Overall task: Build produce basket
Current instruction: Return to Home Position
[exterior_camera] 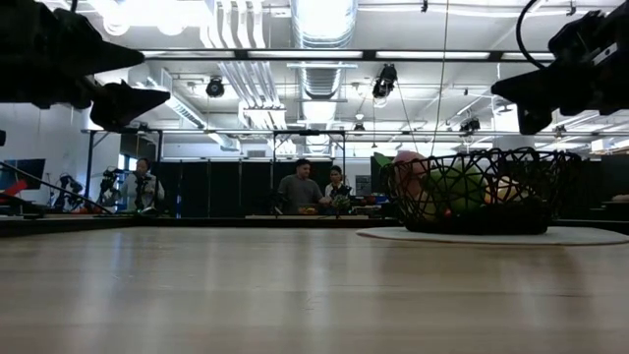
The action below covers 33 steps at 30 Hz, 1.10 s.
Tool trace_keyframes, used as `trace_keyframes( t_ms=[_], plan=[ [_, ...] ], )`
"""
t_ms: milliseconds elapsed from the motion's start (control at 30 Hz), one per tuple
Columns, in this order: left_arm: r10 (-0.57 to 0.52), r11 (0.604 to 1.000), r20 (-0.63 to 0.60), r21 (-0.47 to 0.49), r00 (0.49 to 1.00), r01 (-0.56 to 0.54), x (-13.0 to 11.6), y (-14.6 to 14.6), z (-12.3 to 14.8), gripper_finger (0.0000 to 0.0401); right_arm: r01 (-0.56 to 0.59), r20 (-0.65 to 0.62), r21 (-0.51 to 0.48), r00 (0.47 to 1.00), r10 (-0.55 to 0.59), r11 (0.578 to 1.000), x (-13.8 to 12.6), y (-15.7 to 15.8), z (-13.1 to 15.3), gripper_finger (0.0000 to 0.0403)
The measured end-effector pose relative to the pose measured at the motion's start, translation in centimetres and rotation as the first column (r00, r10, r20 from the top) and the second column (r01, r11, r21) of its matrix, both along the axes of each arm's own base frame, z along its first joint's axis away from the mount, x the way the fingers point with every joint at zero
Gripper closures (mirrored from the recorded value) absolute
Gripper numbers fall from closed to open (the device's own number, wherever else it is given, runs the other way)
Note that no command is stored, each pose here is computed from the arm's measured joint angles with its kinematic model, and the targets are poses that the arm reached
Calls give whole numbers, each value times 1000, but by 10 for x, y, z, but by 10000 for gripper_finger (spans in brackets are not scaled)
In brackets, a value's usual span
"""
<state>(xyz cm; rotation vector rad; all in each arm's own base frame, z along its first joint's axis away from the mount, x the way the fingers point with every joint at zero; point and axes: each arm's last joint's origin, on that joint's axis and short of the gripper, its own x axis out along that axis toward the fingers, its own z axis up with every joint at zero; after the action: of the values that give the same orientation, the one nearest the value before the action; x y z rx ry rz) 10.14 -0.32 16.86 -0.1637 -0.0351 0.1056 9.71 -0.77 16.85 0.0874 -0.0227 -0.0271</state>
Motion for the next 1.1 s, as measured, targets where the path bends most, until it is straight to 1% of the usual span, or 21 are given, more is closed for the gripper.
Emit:
trace_keyframes(
  t_ms=[133,267,433,567,667,767,1100],
  plan=[
    [3,1000,-20,25,1000,-2,0,0,-2,17,14,0,15,1000,-14,1000,0,-2,0,394],
    [29,997,-39,73,999,-26,0,1,-3,22,-7,3,48,1000,7,999,0,-1,0,394],
    [57,989,-35,140,998,-52,-1,2,-2,55,-16,4,76,1000,16,997,0,-1,0,394],
    [49,987,-37,153,998,-43,-1,2,-3,92,-17,4,85,1000,17,996,0,-1,0,394],
    [15,987,-53,161,998,-7,-1,1,-4,128,-17,4,84,1000,17,996,0,-1,0,394],
    [-15,987,-74,161,997,27,0,0,-6,172,-17,3,84,1000,17,996,0,-1,0,394],
    [2,987,-132,159,991,19,3,5,-11,356,-17,2,84,1000,17,996,0,-1,0,394]
  ],
)
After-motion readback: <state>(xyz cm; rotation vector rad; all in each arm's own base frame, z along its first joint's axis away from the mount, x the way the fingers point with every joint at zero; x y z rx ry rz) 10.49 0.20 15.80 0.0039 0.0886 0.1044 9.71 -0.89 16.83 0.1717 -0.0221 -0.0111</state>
